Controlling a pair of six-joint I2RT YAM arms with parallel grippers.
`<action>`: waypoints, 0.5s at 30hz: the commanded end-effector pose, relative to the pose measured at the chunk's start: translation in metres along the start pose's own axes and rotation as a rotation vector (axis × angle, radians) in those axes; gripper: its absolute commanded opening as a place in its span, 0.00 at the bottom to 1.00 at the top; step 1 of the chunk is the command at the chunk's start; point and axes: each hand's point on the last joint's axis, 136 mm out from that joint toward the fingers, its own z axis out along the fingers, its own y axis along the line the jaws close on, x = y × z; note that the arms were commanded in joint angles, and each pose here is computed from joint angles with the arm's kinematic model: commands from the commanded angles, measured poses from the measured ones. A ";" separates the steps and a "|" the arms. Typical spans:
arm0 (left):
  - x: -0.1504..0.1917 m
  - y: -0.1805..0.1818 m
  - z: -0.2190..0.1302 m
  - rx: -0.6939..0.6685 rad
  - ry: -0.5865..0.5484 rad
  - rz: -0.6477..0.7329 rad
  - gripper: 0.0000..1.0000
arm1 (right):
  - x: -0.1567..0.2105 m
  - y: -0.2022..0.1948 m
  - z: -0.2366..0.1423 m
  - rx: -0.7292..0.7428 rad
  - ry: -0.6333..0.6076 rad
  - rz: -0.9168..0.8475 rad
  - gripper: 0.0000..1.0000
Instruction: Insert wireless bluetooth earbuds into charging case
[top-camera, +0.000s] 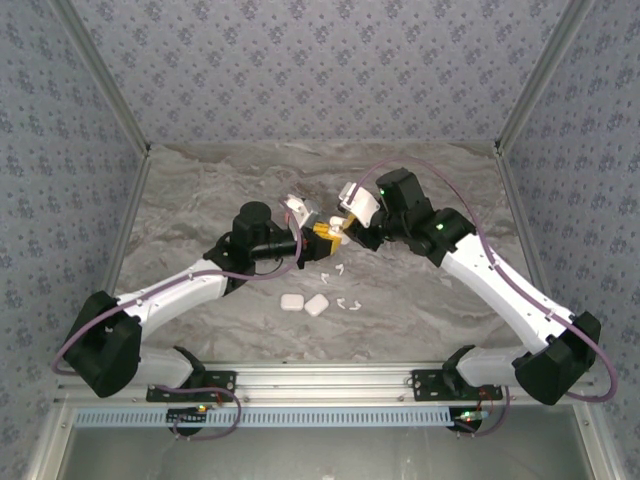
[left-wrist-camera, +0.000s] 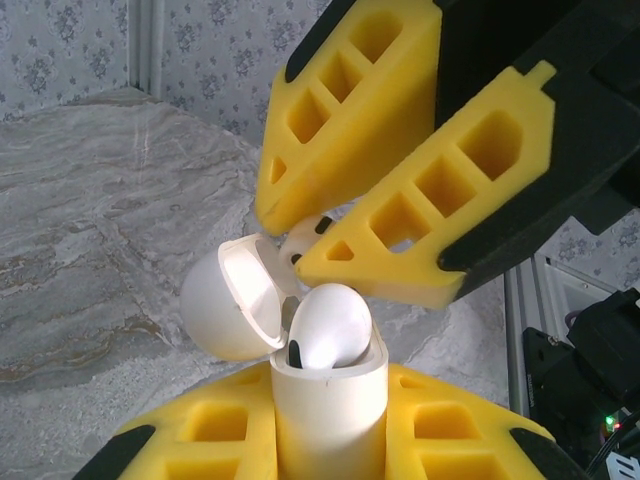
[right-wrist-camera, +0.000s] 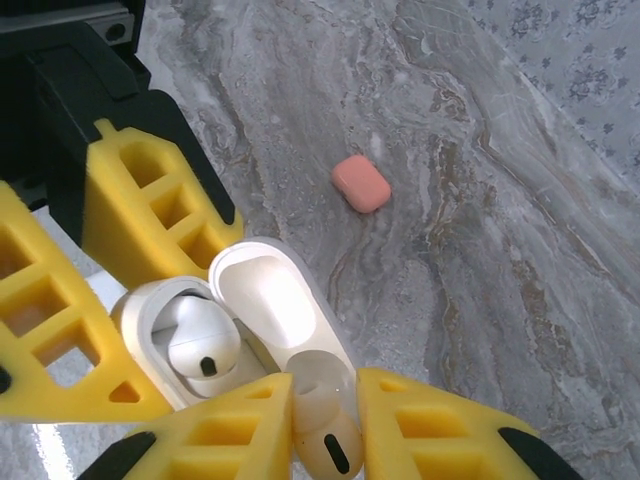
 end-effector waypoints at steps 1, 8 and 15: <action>-0.029 -0.011 0.003 0.032 -0.076 0.049 0.04 | -0.014 0.012 -0.006 -0.083 -0.039 0.034 0.26; -0.029 -0.010 0.004 0.030 -0.081 0.050 0.04 | -0.019 0.009 -0.011 -0.100 -0.063 0.079 0.29; -0.031 -0.011 0.004 0.033 -0.089 0.054 0.04 | -0.031 -0.007 -0.025 -0.094 -0.115 0.171 0.38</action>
